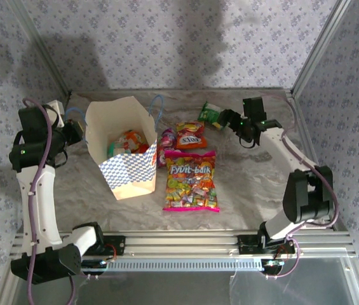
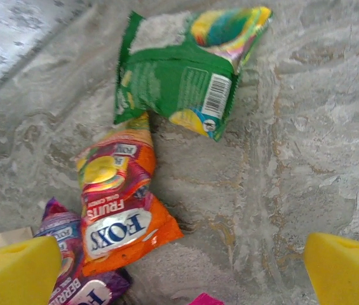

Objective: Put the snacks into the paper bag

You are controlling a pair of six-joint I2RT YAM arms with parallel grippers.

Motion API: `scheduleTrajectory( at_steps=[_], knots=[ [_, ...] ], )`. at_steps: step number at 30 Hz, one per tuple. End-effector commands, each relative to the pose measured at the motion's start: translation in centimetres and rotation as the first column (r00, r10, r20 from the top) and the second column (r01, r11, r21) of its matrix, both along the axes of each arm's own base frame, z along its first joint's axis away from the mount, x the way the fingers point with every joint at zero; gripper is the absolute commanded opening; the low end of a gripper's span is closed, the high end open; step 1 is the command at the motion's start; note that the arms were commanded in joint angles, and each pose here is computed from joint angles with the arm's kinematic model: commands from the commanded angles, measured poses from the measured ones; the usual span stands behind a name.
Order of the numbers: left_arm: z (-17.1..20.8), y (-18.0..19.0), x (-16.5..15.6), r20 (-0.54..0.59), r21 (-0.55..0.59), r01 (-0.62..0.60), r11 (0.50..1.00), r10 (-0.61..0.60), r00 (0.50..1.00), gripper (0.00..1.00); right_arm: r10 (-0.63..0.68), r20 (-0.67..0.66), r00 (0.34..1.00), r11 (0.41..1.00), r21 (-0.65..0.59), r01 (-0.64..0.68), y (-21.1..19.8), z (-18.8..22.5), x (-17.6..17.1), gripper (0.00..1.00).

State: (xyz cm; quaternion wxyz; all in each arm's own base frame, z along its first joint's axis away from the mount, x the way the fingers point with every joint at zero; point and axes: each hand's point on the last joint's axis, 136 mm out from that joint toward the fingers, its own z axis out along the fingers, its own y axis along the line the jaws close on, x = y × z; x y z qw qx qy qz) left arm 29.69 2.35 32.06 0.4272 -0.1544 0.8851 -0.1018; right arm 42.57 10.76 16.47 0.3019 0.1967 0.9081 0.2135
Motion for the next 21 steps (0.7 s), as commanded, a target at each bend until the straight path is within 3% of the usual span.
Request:
scheduleTrajectory(
  at_steps=[1, 12, 21],
  knots=[
    [-0.2, 0.1, 0.1, -0.006, 0.014, 0.0, 1.0, 0.0, 1.0, 0.16, 0.013, -0.045, 0.999, 0.998, 0.065, -0.01, 0.6, -1.5, 0.7, 1.0],
    [-1.1, 0.6, 0.2, -0.037, 0.037, -0.01, 0.999, 0.011, 0.999, 0.17, 0.036, -0.12, 0.992, 0.982, 0.189, -0.013, 1.6, -6.7, 4.2, 0.98],
    [-1.8, 0.7, 1.0, -0.05, 0.033, -0.008, 0.999, 0.009, 0.999, 0.17, 0.032, -0.108, 0.994, 0.989, 0.146, -0.016, 1.3, -8.0, 6.9, 0.97]
  ],
)
